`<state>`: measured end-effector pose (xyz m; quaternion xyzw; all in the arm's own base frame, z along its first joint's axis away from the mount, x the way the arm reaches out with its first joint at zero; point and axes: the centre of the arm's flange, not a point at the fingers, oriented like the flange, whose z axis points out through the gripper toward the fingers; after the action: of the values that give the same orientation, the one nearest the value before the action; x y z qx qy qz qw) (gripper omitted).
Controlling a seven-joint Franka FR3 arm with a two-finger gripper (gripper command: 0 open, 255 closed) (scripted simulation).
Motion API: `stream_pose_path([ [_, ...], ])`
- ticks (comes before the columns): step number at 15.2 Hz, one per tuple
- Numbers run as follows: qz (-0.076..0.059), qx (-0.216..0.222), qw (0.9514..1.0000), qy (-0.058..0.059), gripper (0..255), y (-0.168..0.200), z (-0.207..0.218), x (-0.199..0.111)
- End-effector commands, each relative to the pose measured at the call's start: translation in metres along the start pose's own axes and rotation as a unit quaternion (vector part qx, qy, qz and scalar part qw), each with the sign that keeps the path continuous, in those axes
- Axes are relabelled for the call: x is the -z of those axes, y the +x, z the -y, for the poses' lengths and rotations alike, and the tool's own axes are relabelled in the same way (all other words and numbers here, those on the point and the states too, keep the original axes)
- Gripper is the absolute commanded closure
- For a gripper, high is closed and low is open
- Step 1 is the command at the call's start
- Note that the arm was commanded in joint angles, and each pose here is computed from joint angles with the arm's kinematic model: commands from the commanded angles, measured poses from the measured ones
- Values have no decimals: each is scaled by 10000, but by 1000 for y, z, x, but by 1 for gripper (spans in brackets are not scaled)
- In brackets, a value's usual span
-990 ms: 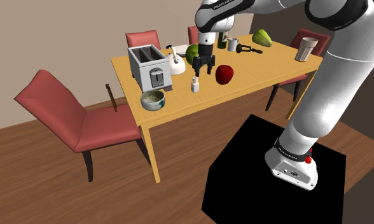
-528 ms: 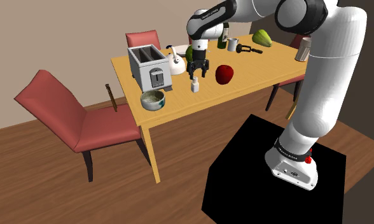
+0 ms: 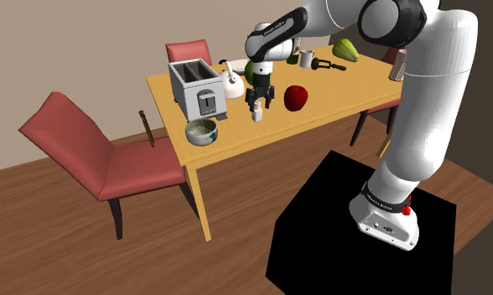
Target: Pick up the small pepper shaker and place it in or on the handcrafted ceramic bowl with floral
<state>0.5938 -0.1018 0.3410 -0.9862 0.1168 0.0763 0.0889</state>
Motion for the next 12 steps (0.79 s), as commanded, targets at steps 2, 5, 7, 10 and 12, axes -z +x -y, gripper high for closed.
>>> stream_pose_path([
  [2,-2,0,10000,0,0,0,0,-1],
  [5,-2,0,10000,0,0,0,0,-1],
  [7,-2,0,10000,0,255,0,0,-1],
  [10,-2,0,10000,0,255,0,0,-1],
  [12,-2,0,10000,0,255,0,0,-1],
])
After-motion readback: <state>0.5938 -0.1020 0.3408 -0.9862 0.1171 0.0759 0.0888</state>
